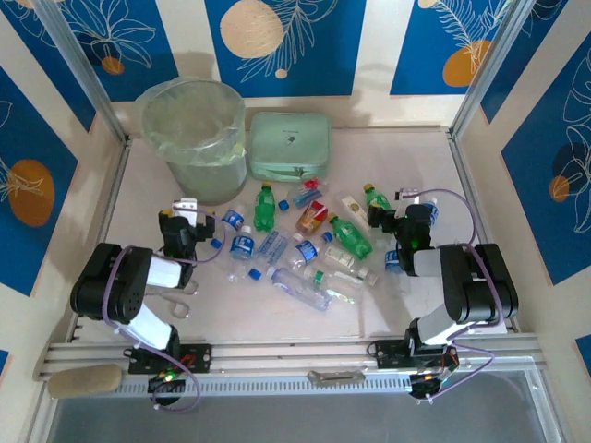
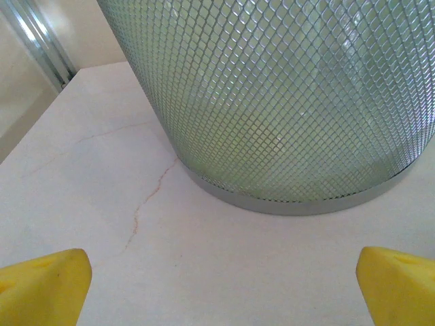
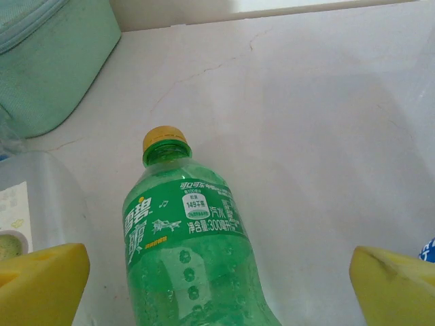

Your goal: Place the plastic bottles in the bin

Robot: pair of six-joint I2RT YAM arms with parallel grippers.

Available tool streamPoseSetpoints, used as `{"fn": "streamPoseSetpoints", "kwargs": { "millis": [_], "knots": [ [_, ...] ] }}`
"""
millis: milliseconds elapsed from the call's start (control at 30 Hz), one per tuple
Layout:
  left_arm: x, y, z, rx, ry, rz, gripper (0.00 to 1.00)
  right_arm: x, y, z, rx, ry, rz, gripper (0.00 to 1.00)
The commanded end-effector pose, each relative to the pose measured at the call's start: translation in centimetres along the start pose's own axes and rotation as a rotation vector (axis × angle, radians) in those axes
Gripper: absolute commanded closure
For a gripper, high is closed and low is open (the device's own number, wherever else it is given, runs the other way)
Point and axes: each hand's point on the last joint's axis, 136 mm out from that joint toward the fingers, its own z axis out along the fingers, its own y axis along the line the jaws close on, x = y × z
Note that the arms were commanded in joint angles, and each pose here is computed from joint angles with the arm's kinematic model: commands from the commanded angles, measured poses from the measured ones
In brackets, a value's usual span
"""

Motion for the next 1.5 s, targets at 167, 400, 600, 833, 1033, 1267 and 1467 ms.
{"fn": "streamPoseSetpoints", "kwargs": {
  "millis": [167,400,600,833,1033,1267,1467],
  "knots": [
    [-0.9,0.3,0.1,0.003,-0.024,-0.022,0.00,-1.1,-0.2,0.0,0.005,-0.037,0.003,0.01],
    [-0.9,0.3,0.1,0.003,-0.022,-0.022,0.00,-1.0,-0.2,0.0,-0.002,-0.032,0.008,0.01],
    [-0.8,0.3,0.4,0.033,-0.008,-0.041,0.00,-1.1,-0.2,0.0,-0.007,-0.032,0.013,0.01],
    [-0.8,0.4,0.4,0.035,-0.009,-0.044,0.00,-1.1,-0.2,-0.1,-0.007,-0.035,0.009,0.01],
    [-1.8,1.3,-0.8,-0.020,-0.050,-0.047,0.00,-3.5,0.5,-1.1,0.043,-0.029,-0.042,0.01],
    [-6.8,3.2,-3.9,-0.110,-0.101,-0.111,0.00,-7.4,1.5,-3.8,0.066,0.090,0.143,0.00],
    [-8.3,2.1,-6.9,0.012,-0.008,-0.515,0.00,-5.5,6.1,-6.2,-0.041,0.382,0.293,0.07]
  ]
}}
